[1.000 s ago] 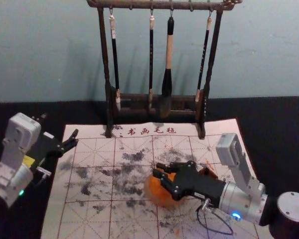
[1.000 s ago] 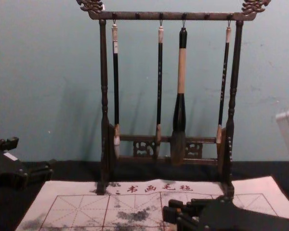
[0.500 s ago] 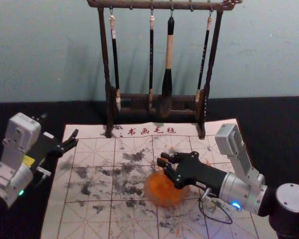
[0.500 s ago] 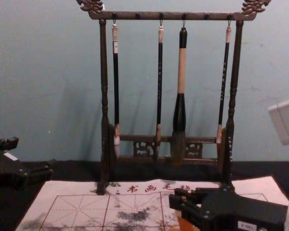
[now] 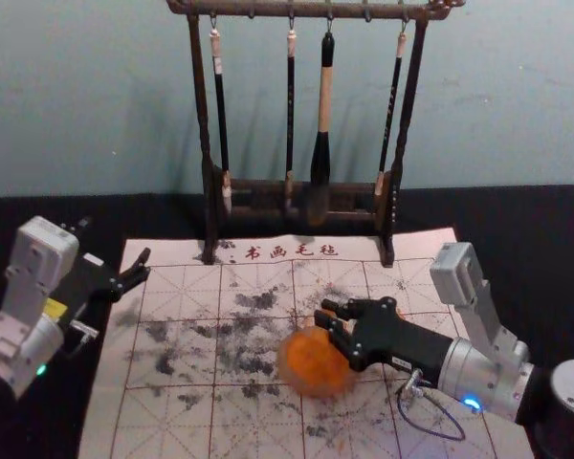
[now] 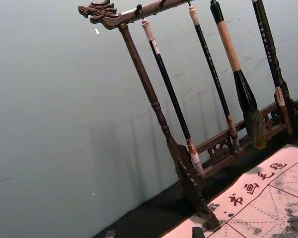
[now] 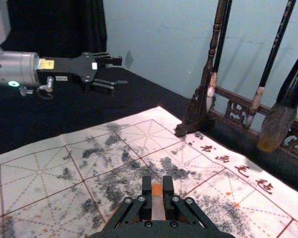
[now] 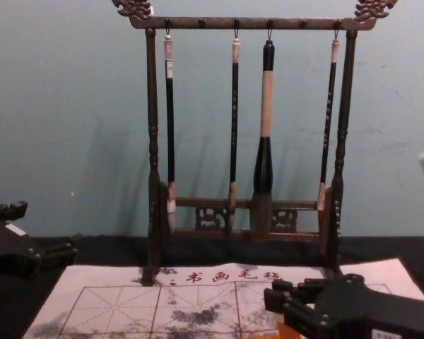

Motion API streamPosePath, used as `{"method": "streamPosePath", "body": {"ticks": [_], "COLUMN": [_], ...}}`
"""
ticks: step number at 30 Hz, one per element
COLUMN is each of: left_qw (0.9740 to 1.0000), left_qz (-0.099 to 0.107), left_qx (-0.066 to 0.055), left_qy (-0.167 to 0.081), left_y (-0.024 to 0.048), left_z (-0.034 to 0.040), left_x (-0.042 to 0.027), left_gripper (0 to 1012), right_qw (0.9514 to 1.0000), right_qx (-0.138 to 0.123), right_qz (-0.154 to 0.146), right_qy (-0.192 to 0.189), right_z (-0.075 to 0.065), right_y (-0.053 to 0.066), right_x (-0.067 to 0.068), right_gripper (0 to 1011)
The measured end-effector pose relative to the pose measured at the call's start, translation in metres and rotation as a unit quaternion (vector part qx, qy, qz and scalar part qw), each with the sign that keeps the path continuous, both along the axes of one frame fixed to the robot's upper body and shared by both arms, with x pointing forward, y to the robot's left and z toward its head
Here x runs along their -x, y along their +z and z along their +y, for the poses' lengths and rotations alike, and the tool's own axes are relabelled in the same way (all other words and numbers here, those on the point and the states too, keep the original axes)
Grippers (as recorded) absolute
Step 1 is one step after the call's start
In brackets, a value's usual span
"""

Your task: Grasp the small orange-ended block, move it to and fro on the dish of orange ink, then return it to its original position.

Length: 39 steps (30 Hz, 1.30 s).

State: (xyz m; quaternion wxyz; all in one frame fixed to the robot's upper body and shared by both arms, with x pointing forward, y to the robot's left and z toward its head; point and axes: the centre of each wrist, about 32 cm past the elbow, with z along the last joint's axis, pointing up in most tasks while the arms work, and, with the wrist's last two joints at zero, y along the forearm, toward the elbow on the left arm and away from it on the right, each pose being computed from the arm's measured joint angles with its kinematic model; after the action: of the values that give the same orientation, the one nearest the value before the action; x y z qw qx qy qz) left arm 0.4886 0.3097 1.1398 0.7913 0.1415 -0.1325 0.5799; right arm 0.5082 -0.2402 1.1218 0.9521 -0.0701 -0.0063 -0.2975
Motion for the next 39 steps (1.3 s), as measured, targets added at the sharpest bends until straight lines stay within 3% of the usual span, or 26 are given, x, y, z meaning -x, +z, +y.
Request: {"method": "streamPosePath", "body": {"ticks": [10, 18, 28, 39], "left_qw": [1.0, 1.0, 1.0, 1.0], "left_qz": [0.0, 0.0, 0.0, 0.0], "left_qx": [0.0, 0.0, 0.0, 0.0], "left_qy": [0.0, 0.0, 0.0, 0.0], "left_y": [0.0, 0.0, 0.0, 0.0], "left_z": [0.0, 0.0, 0.0, 0.0], "left_x": [0.0, 0.0, 0.0, 0.0], "left_gripper": [1001, 1001, 1002, 1001], "right_qw": [0.9997, 0.9992, 0.9993, 0.9998], "right_qx": [0.001, 0.002, 0.008, 0.015], "right_qz": [0.006, 0.007, 0.002, -0.002], "right_qy": [0.022, 0.039, 0.036, 0.016], "right_z": [0.004, 0.013, 0.024, 0.024], "right_y": [0.003, 0.002, 0.003, 0.004], "right_x": [0.011, 0.01, -0.005, -0.021], "right_gripper": [88, 88, 88, 88]}}
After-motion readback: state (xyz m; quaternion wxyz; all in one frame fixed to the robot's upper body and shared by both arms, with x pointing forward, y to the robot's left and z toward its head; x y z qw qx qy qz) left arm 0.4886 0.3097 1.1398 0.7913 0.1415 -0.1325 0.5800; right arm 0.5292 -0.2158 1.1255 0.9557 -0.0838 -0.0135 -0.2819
